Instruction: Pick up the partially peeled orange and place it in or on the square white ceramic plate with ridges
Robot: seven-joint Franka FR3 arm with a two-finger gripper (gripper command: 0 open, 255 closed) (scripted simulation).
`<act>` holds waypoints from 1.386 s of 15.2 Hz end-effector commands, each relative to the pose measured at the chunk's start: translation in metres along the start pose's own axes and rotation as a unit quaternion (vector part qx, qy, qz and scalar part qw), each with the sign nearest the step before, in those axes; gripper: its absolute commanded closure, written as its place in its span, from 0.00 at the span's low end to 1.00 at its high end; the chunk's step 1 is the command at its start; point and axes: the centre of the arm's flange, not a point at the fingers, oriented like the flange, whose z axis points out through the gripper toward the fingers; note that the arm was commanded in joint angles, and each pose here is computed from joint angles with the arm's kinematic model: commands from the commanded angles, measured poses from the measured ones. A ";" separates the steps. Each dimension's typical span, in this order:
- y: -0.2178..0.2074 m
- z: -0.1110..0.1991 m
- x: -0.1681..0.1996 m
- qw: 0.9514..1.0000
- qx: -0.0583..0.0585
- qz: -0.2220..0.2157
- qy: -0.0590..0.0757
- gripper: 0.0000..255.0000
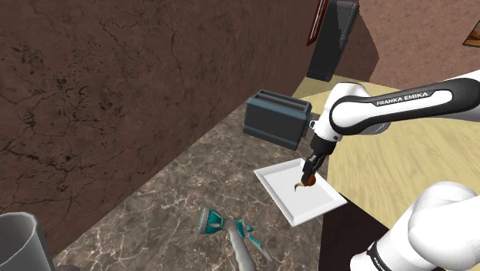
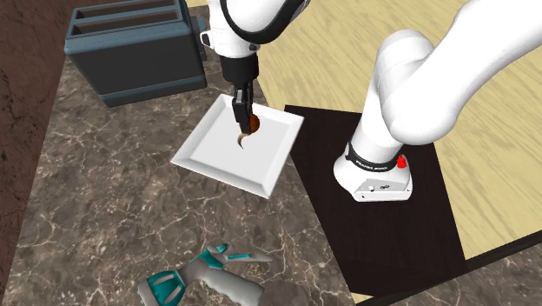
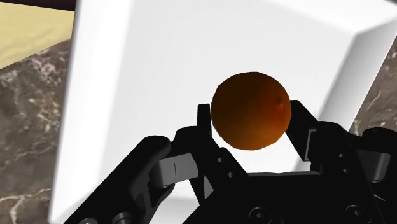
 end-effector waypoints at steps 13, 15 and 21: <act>0.007 0.025 0.001 1.000 0.000 0.000 0.000 0.00; 0.007 0.026 0.001 1.000 0.000 0.000 0.000 0.00; 0.006 -0.025 0.001 1.000 0.000 0.000 0.000 0.00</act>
